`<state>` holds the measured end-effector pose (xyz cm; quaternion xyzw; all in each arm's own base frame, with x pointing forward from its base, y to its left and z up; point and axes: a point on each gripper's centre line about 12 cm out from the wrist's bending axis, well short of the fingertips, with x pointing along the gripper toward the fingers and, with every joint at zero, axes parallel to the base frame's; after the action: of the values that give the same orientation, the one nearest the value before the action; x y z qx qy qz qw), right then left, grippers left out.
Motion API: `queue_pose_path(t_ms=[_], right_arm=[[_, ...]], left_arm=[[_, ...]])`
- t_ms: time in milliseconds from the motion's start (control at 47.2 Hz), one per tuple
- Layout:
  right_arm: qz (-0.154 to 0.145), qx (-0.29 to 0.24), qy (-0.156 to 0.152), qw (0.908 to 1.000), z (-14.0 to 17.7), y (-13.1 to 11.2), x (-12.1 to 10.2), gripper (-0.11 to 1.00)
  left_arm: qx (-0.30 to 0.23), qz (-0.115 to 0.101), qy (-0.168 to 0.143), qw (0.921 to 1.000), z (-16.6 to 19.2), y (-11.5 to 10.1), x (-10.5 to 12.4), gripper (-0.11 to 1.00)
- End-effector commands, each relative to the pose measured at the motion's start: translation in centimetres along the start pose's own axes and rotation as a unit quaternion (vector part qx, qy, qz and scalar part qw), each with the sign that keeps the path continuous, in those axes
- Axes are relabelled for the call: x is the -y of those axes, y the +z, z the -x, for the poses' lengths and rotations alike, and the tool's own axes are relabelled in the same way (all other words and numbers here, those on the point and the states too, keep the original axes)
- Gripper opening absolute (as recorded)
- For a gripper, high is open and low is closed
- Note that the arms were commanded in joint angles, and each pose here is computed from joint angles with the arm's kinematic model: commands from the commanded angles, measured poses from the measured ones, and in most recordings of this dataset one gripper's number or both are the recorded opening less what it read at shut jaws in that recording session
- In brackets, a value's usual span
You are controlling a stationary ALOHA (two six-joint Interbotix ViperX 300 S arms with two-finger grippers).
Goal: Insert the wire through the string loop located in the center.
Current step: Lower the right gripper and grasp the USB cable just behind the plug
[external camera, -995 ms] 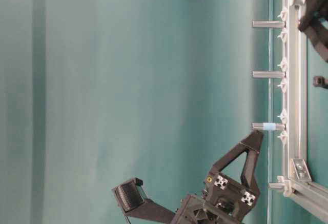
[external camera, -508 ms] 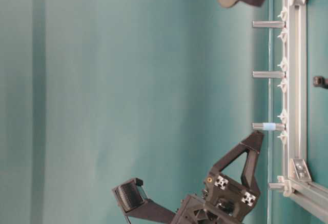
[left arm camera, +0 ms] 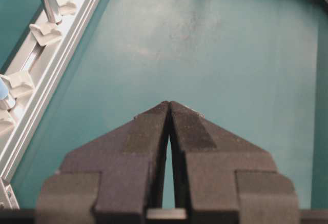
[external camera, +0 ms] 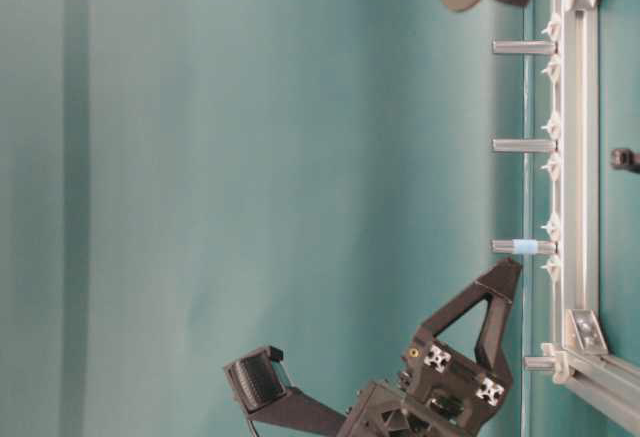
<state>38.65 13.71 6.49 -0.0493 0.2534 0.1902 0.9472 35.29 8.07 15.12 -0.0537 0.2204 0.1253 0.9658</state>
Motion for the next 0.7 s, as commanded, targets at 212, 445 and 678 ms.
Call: queue_pose_path(t_ms=[212,445,678], right_arm=[[0.003,0.009,-0.001,1.0000,0.06,1.03,0.04,0.07],[0.003,0.008,-0.001,1.0000,0.08,0.95,0.04,0.07],[0.003,0.011,-0.001,0.9999,0.32,1.21,0.03,0.07]], left_arm=[[0.018,-0.002,-0.003,0.9998,0.38,1.10,0.18,0.00],[0.016,-0.003,-0.003,0.9999,0.36,0.99,0.18,0.00],[0.015,-0.002,-0.003,0.9999,0.40,0.89,0.16,0.00]])
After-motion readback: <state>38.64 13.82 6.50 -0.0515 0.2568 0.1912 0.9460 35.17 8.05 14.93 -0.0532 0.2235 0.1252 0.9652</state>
